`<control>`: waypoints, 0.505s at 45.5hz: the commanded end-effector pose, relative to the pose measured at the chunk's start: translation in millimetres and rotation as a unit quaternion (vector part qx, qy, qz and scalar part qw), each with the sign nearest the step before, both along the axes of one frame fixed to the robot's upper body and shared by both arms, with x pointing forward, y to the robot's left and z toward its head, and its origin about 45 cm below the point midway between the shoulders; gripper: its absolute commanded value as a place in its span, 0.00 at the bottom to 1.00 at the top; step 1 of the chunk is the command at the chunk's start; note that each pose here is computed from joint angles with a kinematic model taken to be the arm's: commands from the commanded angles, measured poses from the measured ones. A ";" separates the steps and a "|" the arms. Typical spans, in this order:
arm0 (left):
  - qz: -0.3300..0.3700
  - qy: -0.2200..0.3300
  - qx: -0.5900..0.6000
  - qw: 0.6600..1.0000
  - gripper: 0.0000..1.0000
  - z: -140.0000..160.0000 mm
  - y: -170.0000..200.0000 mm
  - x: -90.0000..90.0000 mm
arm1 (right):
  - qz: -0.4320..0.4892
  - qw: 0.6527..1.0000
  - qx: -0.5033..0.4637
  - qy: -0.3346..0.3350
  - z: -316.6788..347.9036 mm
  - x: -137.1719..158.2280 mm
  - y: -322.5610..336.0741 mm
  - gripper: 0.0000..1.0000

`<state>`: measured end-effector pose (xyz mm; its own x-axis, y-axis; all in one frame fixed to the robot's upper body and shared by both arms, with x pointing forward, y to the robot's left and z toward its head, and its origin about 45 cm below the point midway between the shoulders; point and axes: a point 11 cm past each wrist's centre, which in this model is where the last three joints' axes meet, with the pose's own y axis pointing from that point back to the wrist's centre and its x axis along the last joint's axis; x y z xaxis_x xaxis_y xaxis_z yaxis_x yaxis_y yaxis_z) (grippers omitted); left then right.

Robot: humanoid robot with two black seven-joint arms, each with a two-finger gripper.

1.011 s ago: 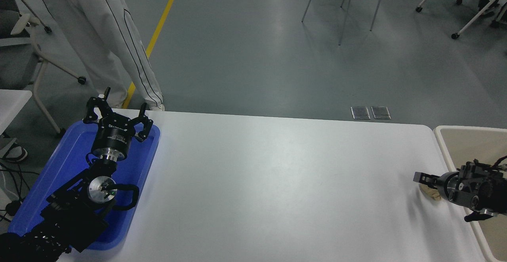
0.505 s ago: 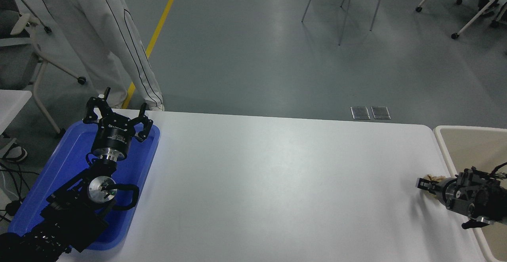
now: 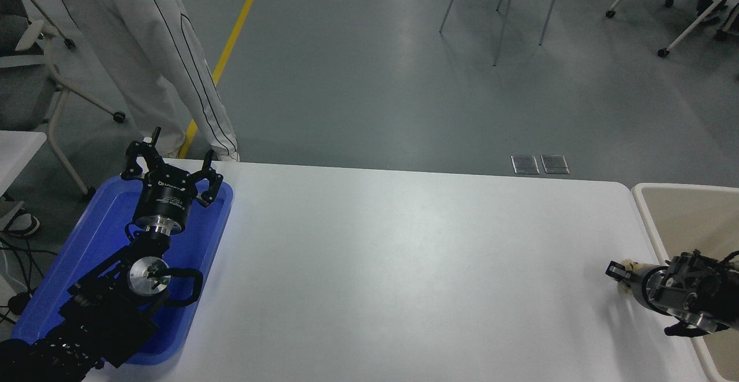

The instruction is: Pick up paper ball place in dustbin

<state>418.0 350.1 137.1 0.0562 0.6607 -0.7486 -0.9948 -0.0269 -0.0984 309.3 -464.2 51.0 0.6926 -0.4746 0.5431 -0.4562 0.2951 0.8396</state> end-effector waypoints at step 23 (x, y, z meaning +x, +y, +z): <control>-0.001 0.000 0.000 1.000 1.00 0.1 -0.3 0.1 | 0.080 0.996 0.014 0.032 97.2 0.8 5.7 0.00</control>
